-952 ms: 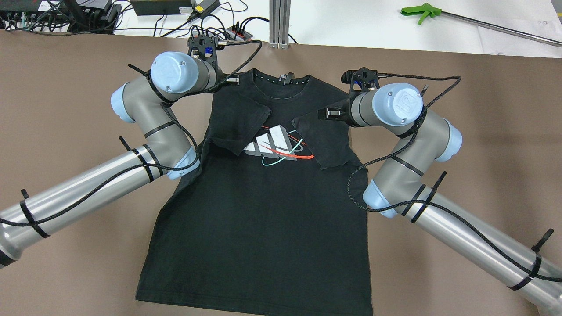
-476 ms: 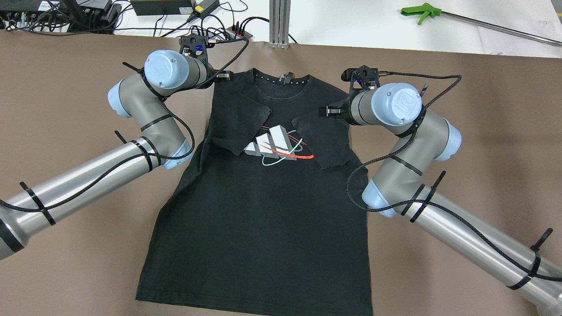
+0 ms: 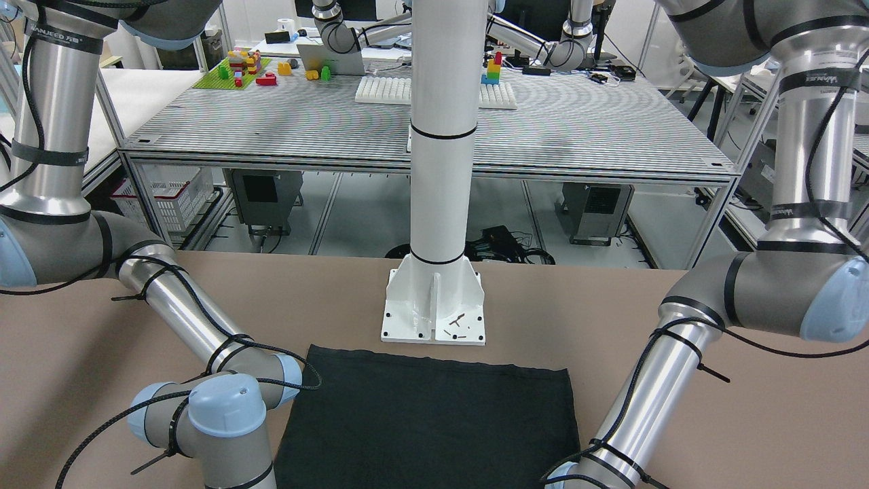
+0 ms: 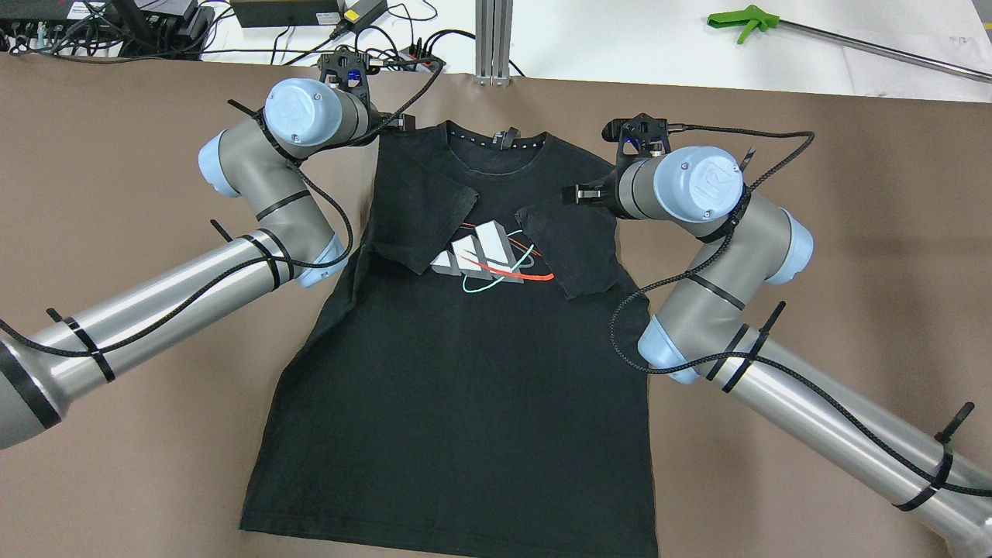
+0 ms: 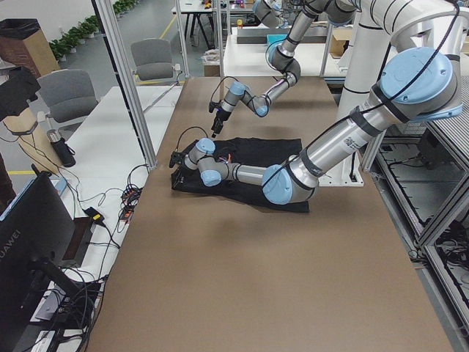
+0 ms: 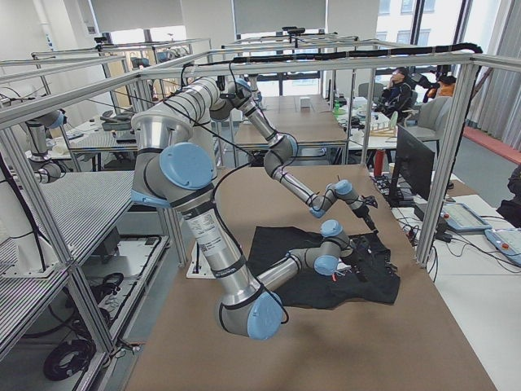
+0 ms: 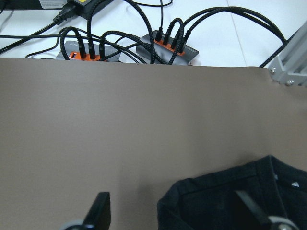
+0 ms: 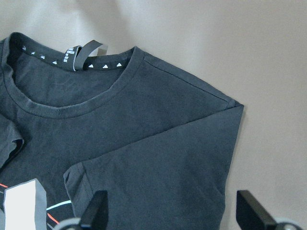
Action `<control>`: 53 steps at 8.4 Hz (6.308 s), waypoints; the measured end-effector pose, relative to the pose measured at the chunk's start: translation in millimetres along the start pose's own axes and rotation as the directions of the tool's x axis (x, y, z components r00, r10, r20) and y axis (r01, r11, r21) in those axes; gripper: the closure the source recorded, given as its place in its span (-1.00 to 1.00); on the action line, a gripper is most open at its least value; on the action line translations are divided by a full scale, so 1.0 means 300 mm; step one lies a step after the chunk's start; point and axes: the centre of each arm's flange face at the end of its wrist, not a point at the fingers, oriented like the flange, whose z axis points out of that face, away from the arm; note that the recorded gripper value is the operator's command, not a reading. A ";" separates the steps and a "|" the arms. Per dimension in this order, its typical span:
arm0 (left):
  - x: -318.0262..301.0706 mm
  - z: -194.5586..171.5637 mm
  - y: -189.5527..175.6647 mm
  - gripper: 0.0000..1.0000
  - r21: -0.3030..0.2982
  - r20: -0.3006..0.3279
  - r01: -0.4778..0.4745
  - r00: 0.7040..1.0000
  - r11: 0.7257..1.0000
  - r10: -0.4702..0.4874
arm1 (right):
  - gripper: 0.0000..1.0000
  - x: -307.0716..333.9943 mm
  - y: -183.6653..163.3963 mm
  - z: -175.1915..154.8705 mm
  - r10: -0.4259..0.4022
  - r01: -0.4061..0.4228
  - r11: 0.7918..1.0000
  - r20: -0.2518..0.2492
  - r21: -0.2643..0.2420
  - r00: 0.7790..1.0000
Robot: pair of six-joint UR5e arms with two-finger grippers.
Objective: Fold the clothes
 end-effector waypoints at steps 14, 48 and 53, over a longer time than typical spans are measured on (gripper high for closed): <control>-0.011 0.041 0.022 1.00 -0.022 -0.005 -0.010 1.000 1.000 0.009 | -0.89 0.001 0.002 0.019 -0.002 0.002 1.000 -0.014 0.006 1.000; -0.213 -0.446 0.682 -0.21 -0.061 -0.076 -0.094 0.993 0.994 0.090 | -0.89 -0.003 0.003 0.029 -0.006 0.006 1.000 -0.015 0.001 1.000; -0.216 -0.395 0.699 0.81 -0.076 -0.054 -0.097 0.994 0.992 0.093 | -0.89 -0.001 0.004 0.029 -0.004 0.004 1.000 -0.016 0.002 1.000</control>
